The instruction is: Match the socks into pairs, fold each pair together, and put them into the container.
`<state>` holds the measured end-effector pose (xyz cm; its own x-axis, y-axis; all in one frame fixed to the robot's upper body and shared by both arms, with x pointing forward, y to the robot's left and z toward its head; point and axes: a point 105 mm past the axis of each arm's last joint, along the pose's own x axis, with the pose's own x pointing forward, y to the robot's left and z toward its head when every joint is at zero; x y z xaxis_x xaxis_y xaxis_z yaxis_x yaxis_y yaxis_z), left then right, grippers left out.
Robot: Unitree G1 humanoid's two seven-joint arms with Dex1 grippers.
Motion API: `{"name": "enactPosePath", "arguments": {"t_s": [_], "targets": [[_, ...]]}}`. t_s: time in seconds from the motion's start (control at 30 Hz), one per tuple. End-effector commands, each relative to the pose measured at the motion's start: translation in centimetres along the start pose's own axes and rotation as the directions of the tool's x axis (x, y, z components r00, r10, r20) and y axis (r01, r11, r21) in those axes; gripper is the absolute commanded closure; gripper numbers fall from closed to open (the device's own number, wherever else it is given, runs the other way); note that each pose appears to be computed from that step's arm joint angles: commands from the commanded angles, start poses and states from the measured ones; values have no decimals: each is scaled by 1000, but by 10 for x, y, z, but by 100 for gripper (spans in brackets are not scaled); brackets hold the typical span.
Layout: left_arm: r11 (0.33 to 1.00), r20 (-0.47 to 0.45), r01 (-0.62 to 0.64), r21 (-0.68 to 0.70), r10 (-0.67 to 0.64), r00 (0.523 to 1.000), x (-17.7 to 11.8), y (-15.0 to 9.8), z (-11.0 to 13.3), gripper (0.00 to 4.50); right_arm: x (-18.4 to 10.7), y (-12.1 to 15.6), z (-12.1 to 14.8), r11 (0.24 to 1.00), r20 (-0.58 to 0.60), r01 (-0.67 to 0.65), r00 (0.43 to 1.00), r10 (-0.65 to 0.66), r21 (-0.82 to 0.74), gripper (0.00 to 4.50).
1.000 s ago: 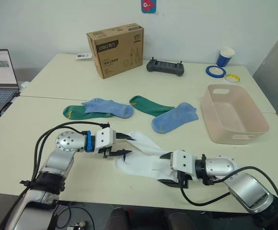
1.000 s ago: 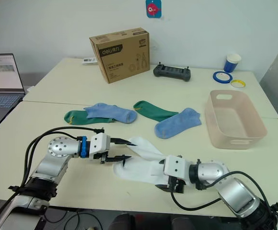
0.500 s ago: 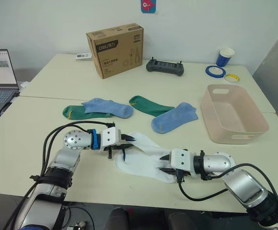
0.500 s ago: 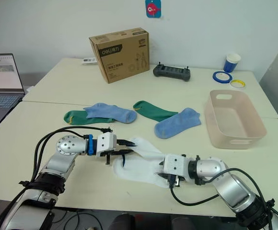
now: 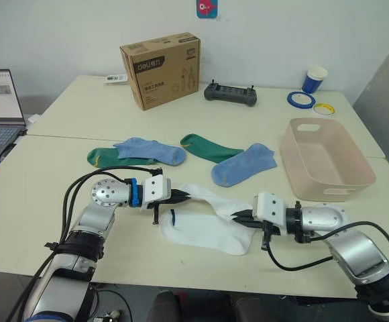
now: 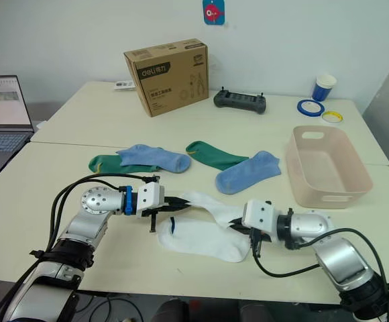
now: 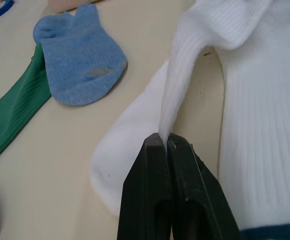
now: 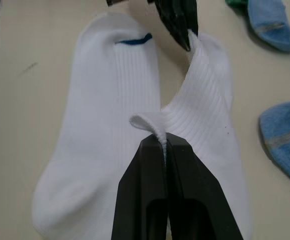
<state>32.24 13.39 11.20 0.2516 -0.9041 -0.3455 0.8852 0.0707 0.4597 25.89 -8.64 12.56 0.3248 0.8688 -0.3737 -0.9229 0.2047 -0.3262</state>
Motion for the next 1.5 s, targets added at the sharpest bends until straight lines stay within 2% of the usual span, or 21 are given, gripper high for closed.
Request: {"name": "enactPosePath", "arguments": {"t_s": [0.03,0.2,0.37,0.5,0.57,0.73,0.8,1.03,1.1,1.17,1.27,1.4,1.5], "targets": [[1000,65,30,2,-30,997,-13,3,28,450,-10,4,25,999,107,-24,994,20,43,449],[991,-8,132,9,-132,991,-26,-7,31,450,-15,10,29,994,156,-60,987,45,93,449],[963,-5,232,-136,-234,972,-42,-24,44,450,-21,18,38,972,221,-124,972,78,199,449],[889,-10,356,-287,-374,927,-59,-47,59,450,-29,42,45,896,285,-243,949,139,371,449],[873,-16,379,-308,-403,915,-61,-52,59,450,-29,52,45,853,305,-277,941,147,442,449],[821,-71,375,-430,-445,893,-59,-61,43,450,-18,52,34,701,346,-260,938,21,664,449],[818,-87,370,-441,-449,889,-56,-58,36,450,-15,49,28,642,341,-248,940,-22,726,449],[837,-136,354,-417,-443,886,-31,-28,20,450,-13,24,11,563,275,-155,952,-134,812,449],[835,-143,365,-412,-455,879,-25,-23,17,450,-14,21,5,558,246,-130,959,-138,819,449],[845,-191,374,-383,-468,863,-21,-20,9,450,-13,18,-2,558,212,-96,966,-148,824,449],[856,-206,367,-365,-459,865,-8,-11,1,450,-12,12,-19,574,141,-15,974,-175,819,449],[856,-151,366,-365,-443,884,3,-7,2,450,-13,9,-24,587,137,1,972,-190,810,449],[864,-132,354,-358,-422,897,4,-4,3,387,-16,5,-24,584,149,1,967,-208,811,376]]}}
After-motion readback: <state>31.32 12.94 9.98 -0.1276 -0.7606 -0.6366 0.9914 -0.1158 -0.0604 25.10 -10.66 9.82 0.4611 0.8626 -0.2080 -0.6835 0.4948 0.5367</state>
